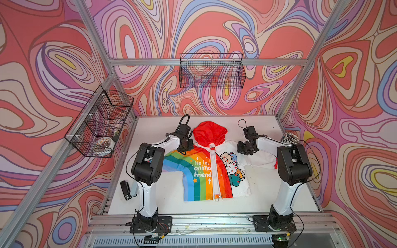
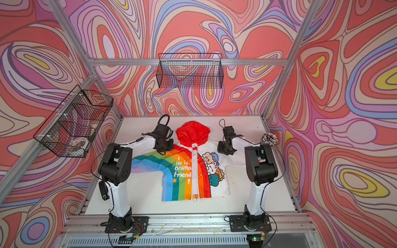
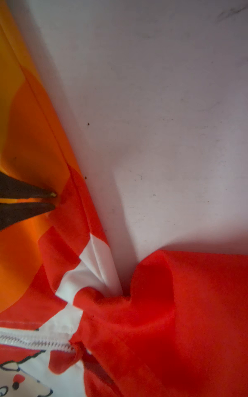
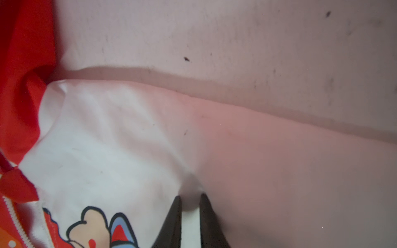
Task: Unzip the jacket
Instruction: Smooth out the jacket at the center of the board.
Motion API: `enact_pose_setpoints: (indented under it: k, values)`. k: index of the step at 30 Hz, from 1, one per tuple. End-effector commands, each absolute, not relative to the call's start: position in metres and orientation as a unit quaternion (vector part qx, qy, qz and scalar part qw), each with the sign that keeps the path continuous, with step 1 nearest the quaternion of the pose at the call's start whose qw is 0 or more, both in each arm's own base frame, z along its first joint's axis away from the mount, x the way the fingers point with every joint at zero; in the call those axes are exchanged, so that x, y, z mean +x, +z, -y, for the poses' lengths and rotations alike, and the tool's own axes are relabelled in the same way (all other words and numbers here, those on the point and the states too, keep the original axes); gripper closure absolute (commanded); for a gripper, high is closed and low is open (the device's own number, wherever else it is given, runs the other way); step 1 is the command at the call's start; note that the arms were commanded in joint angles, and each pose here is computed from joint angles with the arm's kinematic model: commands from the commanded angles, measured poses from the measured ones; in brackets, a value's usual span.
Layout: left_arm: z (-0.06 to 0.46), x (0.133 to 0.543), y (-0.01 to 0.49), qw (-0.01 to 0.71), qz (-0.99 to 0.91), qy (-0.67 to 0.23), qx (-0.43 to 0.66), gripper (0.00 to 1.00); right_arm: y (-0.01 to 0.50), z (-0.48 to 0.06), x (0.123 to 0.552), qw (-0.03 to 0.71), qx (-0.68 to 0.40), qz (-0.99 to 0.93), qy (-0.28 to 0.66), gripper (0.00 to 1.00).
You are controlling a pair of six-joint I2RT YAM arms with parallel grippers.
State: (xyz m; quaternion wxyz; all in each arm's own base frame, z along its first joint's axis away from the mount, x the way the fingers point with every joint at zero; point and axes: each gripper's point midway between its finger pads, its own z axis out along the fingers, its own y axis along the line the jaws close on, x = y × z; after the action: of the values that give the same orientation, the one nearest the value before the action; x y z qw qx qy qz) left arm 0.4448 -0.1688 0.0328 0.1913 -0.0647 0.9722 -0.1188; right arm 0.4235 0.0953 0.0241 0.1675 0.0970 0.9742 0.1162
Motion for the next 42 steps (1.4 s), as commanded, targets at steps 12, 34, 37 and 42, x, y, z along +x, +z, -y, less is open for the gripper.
enact_pose_setpoints:
  k: [12, 34, 37, 42]
  values:
    - [0.142, 0.451, -0.002, 0.122, -0.984, -0.078, -0.107, 0.93, -0.003, -0.075, 0.43, 0.145, 0.122, -0.98, 0.055, 0.81]
    - [0.128, 0.465, -0.013, 0.104, -0.984, -0.077, -0.118, 0.92, -0.006, -0.081, 0.413, 0.136, 0.12, -0.98, 0.076, 0.8]
    - [0.125, 0.463, -0.013, 0.103, -0.985, -0.074, -0.118, 0.93, -0.005, -0.082, 0.411, 0.135, 0.119, -0.98, 0.081, 0.8]
    - [0.12, 0.459, -0.016, 0.101, -0.985, -0.072, -0.124, 0.93, -0.005, -0.088, 0.41, 0.135, 0.115, -0.979, 0.096, 0.79]
